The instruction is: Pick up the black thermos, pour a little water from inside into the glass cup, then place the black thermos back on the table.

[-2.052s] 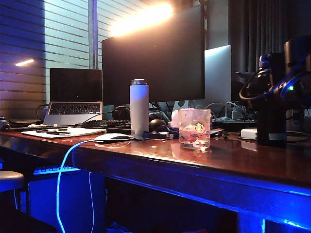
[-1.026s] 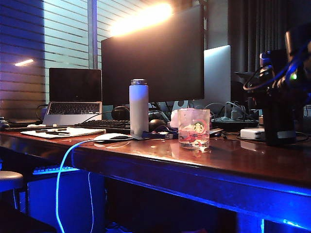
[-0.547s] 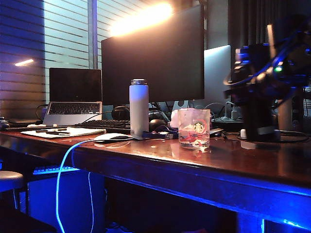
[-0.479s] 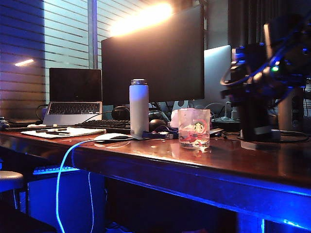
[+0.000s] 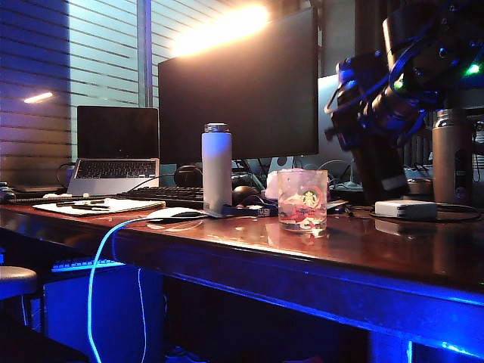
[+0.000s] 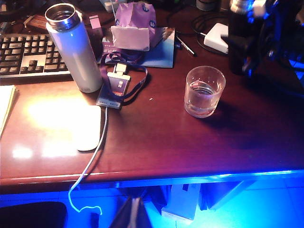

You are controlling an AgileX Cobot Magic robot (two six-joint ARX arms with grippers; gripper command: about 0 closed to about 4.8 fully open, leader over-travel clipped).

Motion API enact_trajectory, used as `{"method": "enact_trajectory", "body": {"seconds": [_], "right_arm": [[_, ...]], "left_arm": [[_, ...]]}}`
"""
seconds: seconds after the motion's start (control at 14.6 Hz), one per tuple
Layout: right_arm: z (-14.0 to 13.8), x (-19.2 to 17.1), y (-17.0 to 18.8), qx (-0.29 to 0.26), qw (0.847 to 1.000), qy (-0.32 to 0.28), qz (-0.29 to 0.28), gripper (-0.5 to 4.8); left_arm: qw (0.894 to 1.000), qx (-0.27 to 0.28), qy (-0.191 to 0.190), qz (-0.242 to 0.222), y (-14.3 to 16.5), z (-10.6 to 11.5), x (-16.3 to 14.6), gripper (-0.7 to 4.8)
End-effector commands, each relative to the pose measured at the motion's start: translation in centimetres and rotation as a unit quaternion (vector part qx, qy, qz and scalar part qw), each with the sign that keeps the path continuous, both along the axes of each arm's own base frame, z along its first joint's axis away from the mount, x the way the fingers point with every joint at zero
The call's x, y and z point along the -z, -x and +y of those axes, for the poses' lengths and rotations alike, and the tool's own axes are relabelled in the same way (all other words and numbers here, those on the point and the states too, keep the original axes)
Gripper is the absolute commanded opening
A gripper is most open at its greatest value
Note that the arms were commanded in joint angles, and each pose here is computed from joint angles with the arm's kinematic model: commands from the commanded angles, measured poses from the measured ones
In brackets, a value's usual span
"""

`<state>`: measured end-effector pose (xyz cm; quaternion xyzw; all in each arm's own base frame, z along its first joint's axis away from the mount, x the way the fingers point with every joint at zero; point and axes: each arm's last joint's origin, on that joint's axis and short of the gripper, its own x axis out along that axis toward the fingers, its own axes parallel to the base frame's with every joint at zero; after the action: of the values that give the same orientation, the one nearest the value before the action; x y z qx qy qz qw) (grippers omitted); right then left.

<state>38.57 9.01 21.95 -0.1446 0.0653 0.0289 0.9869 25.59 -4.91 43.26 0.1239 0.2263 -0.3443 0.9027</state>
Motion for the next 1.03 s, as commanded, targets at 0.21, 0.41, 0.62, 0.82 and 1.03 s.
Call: {"method": "enact_trajectory", "body": {"seconds": [0.21, 0.41, 0.62, 0.82, 1.03], "right_arm": [[0.7, -1.2, 0.2, -0.019, 0.995, 0.090, -0.028, 0.12], [1.3, -0.8, 0.4, -0.034, 0.989, 0.146, -0.009, 0.13], [1.7, -0.7, 0.5, -0.041, 0.986, 0.164, -0.008, 0.13], [1.7, -0.6, 0.5, -0.028, 0.975, 0.219, 0.000, 0.13], [1.6, -0.4, 0.6, -0.013, 0.972, 0.236, 0.013, 0.12]], "left_arm": [[1.000, 0.002, 0.002, -0.007, 0.1, 0.0, -0.3, -0.03], [1.000, 0.002, 0.002, -0.007, 0.1, 0.0, -0.3, -0.03], [1.000, 0.002, 0.002, -0.007, 0.1, 0.0, -0.3, -0.03], [1.000, 0.002, 0.002, -0.008, 0.1, 0.0, -0.3, -0.03], [1.000, 0.002, 0.002, -0.007, 0.1, 0.0, -0.3, -0.03]]}}
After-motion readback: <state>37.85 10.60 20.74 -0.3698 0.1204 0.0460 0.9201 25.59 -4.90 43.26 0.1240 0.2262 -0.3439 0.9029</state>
